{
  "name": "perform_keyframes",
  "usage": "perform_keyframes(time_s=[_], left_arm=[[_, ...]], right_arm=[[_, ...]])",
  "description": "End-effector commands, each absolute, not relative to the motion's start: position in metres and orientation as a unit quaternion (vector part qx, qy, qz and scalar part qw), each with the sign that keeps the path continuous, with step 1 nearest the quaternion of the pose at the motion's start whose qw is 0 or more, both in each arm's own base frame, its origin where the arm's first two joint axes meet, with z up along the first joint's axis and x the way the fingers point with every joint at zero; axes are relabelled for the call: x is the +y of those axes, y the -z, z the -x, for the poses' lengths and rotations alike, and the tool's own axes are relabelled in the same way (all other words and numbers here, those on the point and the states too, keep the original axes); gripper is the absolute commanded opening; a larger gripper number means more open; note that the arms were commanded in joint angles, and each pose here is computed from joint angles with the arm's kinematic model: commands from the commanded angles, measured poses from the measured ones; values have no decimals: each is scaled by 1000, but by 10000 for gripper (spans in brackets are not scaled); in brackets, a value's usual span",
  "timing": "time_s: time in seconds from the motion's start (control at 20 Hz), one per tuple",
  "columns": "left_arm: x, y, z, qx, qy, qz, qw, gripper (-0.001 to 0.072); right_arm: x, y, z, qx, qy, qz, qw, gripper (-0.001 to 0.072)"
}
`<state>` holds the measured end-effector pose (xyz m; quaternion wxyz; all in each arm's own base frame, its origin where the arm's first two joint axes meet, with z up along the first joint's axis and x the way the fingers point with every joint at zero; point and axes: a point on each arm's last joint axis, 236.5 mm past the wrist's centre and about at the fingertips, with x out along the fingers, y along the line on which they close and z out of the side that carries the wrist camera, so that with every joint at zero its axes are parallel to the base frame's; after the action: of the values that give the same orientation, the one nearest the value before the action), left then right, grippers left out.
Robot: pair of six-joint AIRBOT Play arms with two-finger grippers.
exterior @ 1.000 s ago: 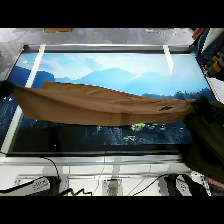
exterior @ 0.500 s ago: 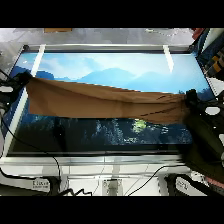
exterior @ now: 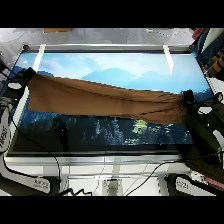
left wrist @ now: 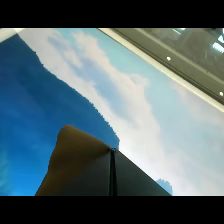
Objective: Fold the clothes and pants, and hang the long-sleeved shirts on hangers.
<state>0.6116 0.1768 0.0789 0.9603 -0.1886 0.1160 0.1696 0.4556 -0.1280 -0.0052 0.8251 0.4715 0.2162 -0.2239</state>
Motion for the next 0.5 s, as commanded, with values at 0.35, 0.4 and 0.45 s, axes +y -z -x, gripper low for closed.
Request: perform_keyframes(time_s=[0.35, 0.4, 0.45], left_arm=[[178, -82, -624, 98, -179, 175, 963, 362], [175, -83, -624, 99, -175, 177, 963, 720], [165, -86, -624, 110, -155, 182, 965, 667]], right_arm=[[-130, 5, -456, 214, 225, -464, 830, 494], [-130, 5, -456, 216, 224, -461, 831, 566], [-127, 7, -455, 223, 221, -460, 830, 566]])
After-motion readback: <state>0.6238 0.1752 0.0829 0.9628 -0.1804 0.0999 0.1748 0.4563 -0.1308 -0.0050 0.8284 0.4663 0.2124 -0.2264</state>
